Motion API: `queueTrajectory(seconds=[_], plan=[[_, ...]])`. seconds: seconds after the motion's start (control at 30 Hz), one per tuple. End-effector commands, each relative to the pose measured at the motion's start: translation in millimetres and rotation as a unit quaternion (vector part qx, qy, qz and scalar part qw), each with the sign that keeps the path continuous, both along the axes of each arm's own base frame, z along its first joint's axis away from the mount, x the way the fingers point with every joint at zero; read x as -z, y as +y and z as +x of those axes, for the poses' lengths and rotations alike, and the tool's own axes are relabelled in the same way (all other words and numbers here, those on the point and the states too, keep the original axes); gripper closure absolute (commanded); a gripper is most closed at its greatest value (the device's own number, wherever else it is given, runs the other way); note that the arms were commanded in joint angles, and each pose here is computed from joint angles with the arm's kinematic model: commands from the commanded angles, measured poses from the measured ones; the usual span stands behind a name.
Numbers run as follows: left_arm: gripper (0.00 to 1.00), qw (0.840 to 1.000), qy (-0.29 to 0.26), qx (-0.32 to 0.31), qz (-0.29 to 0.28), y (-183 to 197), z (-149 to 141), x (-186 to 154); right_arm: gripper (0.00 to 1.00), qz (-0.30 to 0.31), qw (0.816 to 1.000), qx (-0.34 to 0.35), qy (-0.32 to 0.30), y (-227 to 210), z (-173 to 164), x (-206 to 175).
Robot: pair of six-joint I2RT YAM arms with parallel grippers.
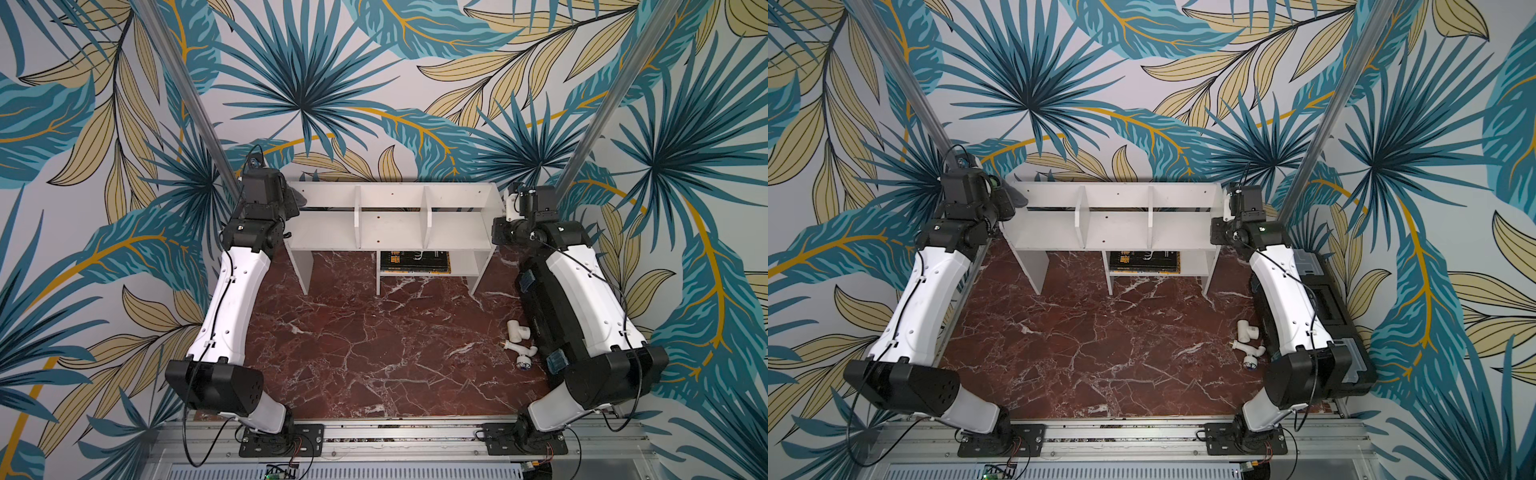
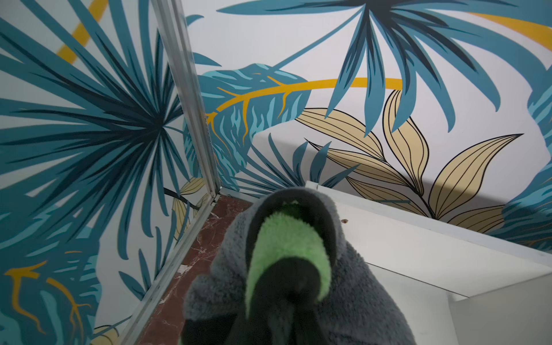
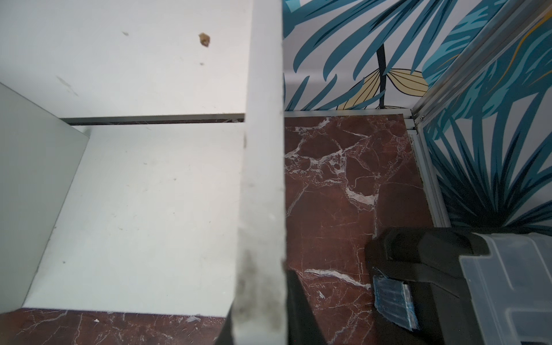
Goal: Wipe the bookshelf clean with a cloth
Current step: Wipe the dust from the shelf.
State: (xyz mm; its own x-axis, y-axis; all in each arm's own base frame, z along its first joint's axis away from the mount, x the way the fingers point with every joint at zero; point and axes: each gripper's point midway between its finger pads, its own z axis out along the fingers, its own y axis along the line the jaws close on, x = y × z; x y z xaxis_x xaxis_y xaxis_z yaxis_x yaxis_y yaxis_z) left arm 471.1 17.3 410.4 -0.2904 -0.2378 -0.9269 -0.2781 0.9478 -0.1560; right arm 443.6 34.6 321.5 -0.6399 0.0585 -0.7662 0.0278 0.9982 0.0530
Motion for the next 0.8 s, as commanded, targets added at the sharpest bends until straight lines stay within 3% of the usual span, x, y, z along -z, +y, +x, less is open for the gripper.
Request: queueTrajectory(seconds=[0.0,0.2,0.4,0.57,0.77], plan=[[1.0,0.99,-0.032,0.106,-0.083,-50.0,26.5,-12.3,1.0,0.088,0.996,0.012,0.014,15.0,-0.7,2.0],[1.0,0.975,-0.089,0.187,-0.076,-113.6,35.1,-65.0,1.0,0.088,0.996,0.011,0.015,15.3,-1.8,1.8],[1.0,0.961,-0.067,0.265,-0.037,-164.3,31.1,-54.4,1.0,0.089,0.996,0.014,0.013,14.4,-1.3,1.0],[1.0,0.969,-0.067,0.239,-0.016,-152.6,27.9,-52.5,1.0,0.093,0.996,0.013,0.01,15.6,-0.7,0.5],[1.0,0.992,-0.032,0.11,0.047,-97.8,27.2,-45.0,1.0,0.094,0.995,0.013,0.011,16.3,1.0,2.2]])
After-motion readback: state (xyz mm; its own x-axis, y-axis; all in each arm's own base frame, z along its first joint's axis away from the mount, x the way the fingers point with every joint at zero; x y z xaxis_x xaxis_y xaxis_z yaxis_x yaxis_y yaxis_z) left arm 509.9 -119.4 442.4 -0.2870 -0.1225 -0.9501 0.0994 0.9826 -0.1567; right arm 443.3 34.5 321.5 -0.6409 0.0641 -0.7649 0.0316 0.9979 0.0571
